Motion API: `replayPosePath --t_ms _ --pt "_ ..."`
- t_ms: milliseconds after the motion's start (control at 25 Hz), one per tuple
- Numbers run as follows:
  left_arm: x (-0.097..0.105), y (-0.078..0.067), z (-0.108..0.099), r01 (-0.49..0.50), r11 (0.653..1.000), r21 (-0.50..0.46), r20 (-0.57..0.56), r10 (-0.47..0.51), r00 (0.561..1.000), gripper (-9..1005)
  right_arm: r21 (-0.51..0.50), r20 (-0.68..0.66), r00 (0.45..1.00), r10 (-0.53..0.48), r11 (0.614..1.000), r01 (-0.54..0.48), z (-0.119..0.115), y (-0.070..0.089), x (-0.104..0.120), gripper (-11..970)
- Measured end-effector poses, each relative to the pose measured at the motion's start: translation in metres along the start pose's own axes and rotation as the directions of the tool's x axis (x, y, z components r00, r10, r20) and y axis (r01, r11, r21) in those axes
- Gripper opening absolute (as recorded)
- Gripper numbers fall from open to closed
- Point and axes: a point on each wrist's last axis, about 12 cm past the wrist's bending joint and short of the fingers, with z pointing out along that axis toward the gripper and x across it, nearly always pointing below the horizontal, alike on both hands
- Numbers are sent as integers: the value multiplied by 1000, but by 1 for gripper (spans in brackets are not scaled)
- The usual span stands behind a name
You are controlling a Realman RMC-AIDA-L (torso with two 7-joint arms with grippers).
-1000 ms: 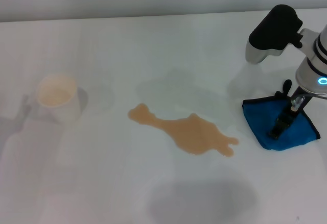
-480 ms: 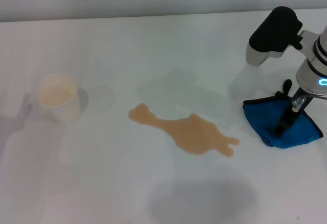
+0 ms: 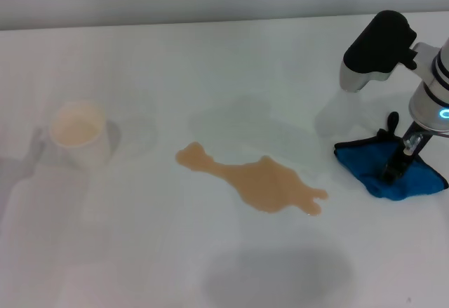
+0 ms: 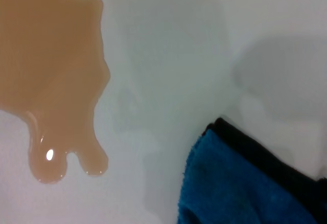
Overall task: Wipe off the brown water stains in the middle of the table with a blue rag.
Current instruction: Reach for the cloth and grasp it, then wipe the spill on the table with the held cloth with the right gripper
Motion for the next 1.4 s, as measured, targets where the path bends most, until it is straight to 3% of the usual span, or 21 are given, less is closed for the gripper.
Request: replayPosePath --t_ms 40,160,600,1040,1400 --pt "0 0 0 0 1000 0 0 0 1000 839 -3 -5 1000 -1 1000 1 0 0 0 549" --pt "0 0 0 0 1000 0 -1 0 1000 839 -19 -37 999 -11 1000 10 2 3 0 322" --pt "-1 0 1 -2 1000 2 1 2 1000 840 -103 17 999 -33 994 34 1 17 -9 164" --pt "0 1 0 -4 1000 4 -2 4 1000 840 -248 189 960 -209 935 253 6 85 -43 142" --pt "0 1 2 -7 1000 4 -8 7 1000 841 -211 361 910 -204 933 293 15 107 -66 130"
